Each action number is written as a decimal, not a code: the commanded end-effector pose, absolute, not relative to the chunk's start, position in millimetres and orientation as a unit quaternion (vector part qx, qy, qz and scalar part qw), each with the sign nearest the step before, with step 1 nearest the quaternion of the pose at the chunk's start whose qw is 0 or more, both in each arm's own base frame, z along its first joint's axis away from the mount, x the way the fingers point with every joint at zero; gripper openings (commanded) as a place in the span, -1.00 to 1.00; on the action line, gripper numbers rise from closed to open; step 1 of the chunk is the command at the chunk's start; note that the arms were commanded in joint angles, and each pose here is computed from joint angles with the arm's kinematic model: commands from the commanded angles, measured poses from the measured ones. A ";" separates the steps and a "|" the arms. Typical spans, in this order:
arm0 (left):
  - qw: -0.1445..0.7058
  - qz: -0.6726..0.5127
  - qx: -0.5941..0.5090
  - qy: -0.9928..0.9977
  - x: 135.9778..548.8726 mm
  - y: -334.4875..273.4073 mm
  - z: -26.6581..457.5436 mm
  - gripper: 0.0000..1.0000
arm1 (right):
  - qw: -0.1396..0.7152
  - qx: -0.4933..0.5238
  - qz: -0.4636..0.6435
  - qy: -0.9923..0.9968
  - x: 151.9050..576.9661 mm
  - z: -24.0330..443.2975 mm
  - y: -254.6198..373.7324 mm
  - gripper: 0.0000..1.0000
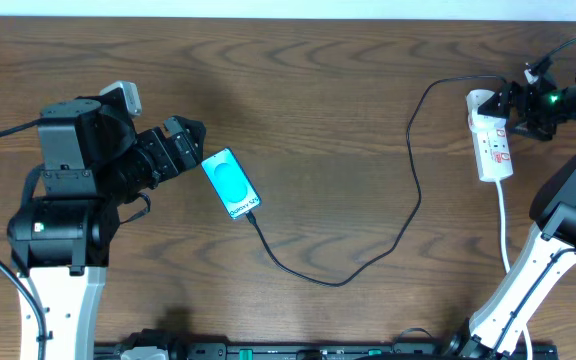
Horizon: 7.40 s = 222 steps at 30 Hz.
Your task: Plug charger to phone and switch on socket
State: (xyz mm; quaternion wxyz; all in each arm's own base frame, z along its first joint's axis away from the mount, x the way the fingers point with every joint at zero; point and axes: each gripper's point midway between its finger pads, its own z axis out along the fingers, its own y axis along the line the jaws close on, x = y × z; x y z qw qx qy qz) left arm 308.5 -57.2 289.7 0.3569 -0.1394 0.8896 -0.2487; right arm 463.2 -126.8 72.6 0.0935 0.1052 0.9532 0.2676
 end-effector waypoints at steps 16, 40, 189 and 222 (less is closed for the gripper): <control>0.359 -0.244 -0.145 0.889 311.5 -54.9 290.9 0.85 | 0.059 0.110 0.283 0.951 463.8 42.9 -112.9 0.98; 0.359 -0.244 -0.145 0.889 311.3 -54.9 290.7 0.85 | 0.068 0.133 0.308 0.940 472.9 48.2 -104.4 0.99; 0.777 -0.158 -0.172 0.585 229.3 13.5 295.1 0.86 | 0.257 0.221 -0.051 0.939 333.8 357.0 -110.0 0.99; 0.602 -0.100 -0.237 0.756 232.2 26.5 128.6 0.86 | 0.257 0.221 -0.051 0.939 333.8 357.0 -110.0 0.99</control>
